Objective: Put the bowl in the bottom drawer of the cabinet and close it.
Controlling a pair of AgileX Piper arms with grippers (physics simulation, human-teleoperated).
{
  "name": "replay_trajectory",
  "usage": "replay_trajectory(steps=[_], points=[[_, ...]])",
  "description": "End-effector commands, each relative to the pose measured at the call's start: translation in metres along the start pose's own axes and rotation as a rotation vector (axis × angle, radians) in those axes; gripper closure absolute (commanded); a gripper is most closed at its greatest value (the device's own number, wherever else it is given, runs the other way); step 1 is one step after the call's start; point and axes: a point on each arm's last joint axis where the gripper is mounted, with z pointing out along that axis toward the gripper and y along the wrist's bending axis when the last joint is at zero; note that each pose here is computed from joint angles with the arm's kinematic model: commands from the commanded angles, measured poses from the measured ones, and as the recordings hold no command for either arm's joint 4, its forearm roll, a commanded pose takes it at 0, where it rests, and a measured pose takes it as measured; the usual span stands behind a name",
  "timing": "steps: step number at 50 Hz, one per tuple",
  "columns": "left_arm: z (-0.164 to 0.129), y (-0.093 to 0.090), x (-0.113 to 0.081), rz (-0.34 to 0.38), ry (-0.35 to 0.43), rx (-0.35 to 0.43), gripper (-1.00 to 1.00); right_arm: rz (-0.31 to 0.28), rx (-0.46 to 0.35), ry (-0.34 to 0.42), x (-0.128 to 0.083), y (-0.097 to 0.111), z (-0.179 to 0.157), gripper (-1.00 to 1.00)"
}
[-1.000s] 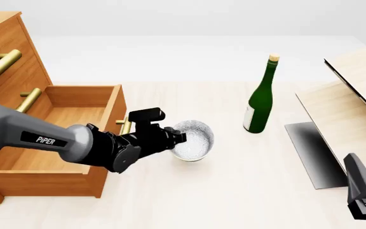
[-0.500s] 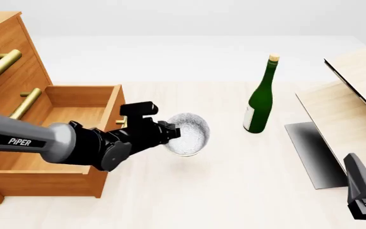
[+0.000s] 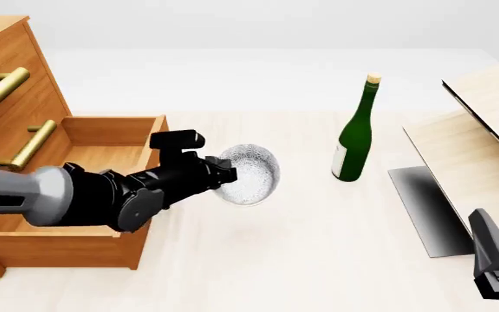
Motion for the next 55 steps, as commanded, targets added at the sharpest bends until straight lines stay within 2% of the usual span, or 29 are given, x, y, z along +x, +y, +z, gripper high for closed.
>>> replay_trajectory(steps=[1, 12, 55], points=[[-0.014, -0.001, -0.01, 0.019, -0.033, 0.002, 1.0, 0.0, 0.0, 0.0, 0.0, 0.0, 0.0, -1.0], [-0.024, 0.003, -0.013, 0.017, -0.049, -0.006, 1.0, 0.0, 0.0, 0.0, 0.0, 0.0, 0.0, -1.0], [-0.085, 0.013, -0.032, 0.088, -0.156, -0.035, 1.0, 0.0, 0.0, 0.0, 0.0, 0.0, 0.0, -1.0]])
